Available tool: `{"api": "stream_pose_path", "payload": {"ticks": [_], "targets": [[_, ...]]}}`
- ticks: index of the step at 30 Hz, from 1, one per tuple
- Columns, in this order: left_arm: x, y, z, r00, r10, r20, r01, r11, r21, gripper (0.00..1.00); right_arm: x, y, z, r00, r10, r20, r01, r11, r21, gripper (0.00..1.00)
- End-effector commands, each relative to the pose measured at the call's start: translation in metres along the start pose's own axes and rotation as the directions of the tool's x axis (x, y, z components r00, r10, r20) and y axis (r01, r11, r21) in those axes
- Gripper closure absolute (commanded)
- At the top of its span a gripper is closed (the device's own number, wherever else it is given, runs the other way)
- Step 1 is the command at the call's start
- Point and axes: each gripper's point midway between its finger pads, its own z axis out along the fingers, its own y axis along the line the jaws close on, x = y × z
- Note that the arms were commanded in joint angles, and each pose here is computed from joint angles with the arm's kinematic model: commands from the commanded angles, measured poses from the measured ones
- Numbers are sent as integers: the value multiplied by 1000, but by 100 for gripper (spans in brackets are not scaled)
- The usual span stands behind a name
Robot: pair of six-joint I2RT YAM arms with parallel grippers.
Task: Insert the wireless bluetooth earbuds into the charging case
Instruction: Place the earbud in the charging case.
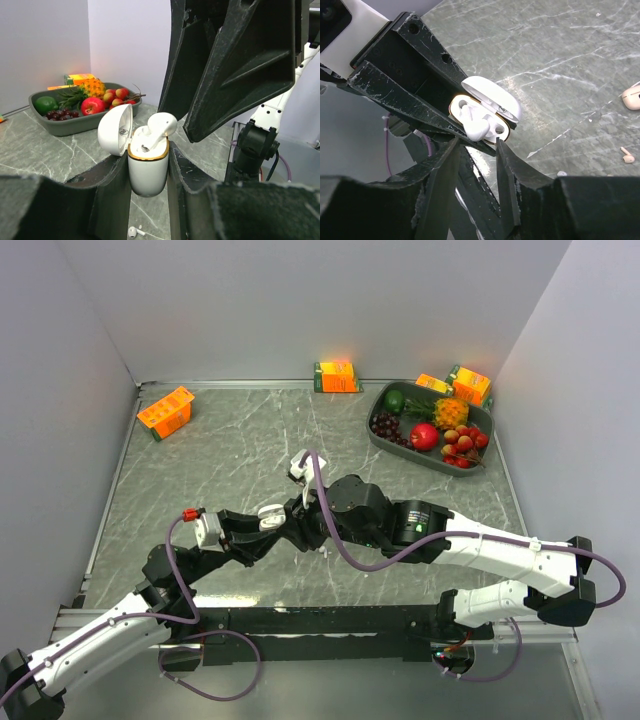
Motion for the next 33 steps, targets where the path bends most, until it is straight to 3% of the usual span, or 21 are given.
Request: {"api": "stream_pose_path", "payload": {"ticks": [1,9,13,25,33], "targets": [[-20,-7,4,998,13,57,-14,999,30,99,-34,5,-10,996,0,94,1,1000,-12,55],[-24,-6,3,998,12,69,-13,1000,20,99,-30,1,-16,996,4,90,-4,1000,1,52],[-23,-5,2,998,10,68,-11,1000,15,99,-31,-3,-21,995,4,104,-5,1000,15,56],[-23,-6,3,998,7,67,-8,1000,21,99,-31,-2,-18,995,-7,101,6,1000,13,88],[-22,-7,2,998,2,64,-3,1000,24,99,-29,2,-13,996,-9,87,9,1000,-7,97]]}}
